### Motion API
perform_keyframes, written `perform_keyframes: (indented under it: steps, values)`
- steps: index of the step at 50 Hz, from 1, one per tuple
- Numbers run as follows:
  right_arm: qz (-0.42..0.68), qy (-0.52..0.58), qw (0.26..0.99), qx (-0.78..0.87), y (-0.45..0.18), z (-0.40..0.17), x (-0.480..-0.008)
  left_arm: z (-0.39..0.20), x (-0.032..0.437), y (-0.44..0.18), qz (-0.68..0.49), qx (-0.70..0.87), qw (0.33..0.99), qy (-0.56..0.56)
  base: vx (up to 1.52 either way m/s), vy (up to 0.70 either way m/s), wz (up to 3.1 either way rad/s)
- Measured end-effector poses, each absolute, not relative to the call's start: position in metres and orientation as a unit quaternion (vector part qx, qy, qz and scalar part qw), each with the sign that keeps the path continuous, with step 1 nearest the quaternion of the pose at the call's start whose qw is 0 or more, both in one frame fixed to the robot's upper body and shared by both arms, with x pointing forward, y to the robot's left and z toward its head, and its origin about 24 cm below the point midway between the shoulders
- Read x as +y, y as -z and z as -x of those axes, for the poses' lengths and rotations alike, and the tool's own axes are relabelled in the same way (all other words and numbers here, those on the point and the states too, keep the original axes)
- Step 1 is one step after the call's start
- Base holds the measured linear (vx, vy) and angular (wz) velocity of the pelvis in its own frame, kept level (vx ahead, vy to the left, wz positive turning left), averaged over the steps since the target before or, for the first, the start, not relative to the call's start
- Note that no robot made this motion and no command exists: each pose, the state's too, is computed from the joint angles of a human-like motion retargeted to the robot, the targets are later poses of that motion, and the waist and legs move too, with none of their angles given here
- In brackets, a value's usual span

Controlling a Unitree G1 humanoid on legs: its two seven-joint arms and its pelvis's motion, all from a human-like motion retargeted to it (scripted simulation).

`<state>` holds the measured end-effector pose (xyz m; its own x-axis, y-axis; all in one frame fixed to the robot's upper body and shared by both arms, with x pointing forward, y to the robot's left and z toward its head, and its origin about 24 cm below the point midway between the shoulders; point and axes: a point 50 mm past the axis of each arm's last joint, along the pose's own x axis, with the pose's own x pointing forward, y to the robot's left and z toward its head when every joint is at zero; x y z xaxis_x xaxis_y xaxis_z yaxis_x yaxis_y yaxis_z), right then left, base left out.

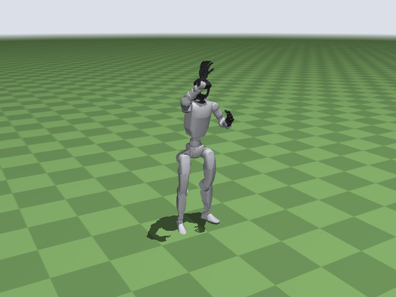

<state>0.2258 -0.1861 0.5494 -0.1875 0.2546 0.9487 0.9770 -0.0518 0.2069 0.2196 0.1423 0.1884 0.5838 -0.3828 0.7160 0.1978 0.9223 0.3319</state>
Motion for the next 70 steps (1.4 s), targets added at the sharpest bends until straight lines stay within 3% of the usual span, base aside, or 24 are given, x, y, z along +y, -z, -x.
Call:
perform_keyframes:
  steps: [4, 6, 9, 14, 18, 23, 27, 31, 34, 38, 43, 48, 53, 60, 65, 70]
  values:
    - [0.501, 0.438, 0.399, -0.631, -0.526, -0.23, -0.188, -0.23, 0.129, -0.209, -0.122, -0.477, 0.857, 0.153, -0.03, 0.09, 0.36]
    - [0.497, 0.427, 0.383, -0.651, -0.492, -0.226, -0.198, -0.227, 0.137, -0.214, -0.138, -0.495, 0.85, 0.114, 0.0, 0.12, 0.34]
    - [0.508, 0.38, 0.417, -0.651, -0.404, -0.218, -0.221, -0.208, 0.167, -0.209, -0.195, -0.5, 0.844, 0.024, 0.01, 0.08, 0.15]
    - [0.531, 0.433, 0.537, -0.492, -0.243, -0.157, -0.276, -0.167, 0.209, -0.186, -0.324, -0.485, 0.797, -0.161, 0.0, 0.0, 0.0]
    - [0.496, 0.419, 0.66, -0.377, -0.177, -0.138, -0.272, -0.161, 0.213, -0.184, -0.338, -0.492, 0.774, -0.211, 0.0, 0.0, 0.0]
    - [0.457, 0.369, 0.62, -0.521, -0.224, -0.174, -0.232, -0.187, 0.182, -0.249, -0.311, -0.652, 0.667, -0.183, 0.0, 0.01, -0.04]
    - [0.411, 0.342, 0.532, -0.657, -0.313, -0.214, -0.2, -0.219, 0.138, -0.34, -0.314, -0.752, 0.562, -0.142, 0.0, 0.03, -0.24]
    - [0.448, 0.368, 0.426, -0.694, -0.419, -0.256, -0.159, -0.254, 0.072, -0.442, -0.415, -0.761, 0.475, -0.154, 0.0, 0.02, -0.25]
    - [0.5, 0.392, 0.422, -0.647, -0.485, -0.288, -0.129, -0.276, 0.053, -0.499, -0.51, -0.703, 0.453, -0.201, -0.02, -0.05, -0.25]
    - [0.536, 0.397, 0.477, -0.572, -0.53, -0.297, -0.114, -0.28, 0.066, -0.539, -0.539, -0.638, 0.484, -0.262, -0.03, -0.07, -0.18]
    - [0.471, 0.38, 0.445, -0.66, -0.529, -0.263, -0.098, -0.258, 0.06, -0.525, -0.455, -0.702, 0.509, -0.203, 0.0, 0.01, 0.0]
    - [0.421, 0.325, 0.374, -0.76, -0.45, -0.209, -0.118, -0.227, 0.093, -0.434, -0.372, -0.775, 0.493, -0.134, -0.02, 0.1, -0.02]
    - [0.375, 0.238, 0.412, -0.796, -0.389, -0.176, -0.131, -0.196, 0.121, -0.379, -0.323, -0.796, 0.5, -0.111, 0.0, 0.0, 0.0]
    - [0.426, 0.381, 0.291, -0.767, -0.492, -0.201, -0.093, -0.237, 0.065, -0.48, -0.436, -0.775, 0.4, -0.22, 0.0, 0.0, 0.0]
    - [0.449, 0.439, 0.367, -0.687, -0.544, -0.234, -0.096, -0.265, 0.074, -0.532, -0.479, -0.692, 0.44, -0.312, 0.0, 0.0, 0.0]
    - [0.427, 0.424, 0.411, -0.685, -0.515, -0.246, -0.123, -0.245, 0.067, -0.507, -0.407, -0.756, 0.45, -0.246, 0.0, 0.0, 0.0]
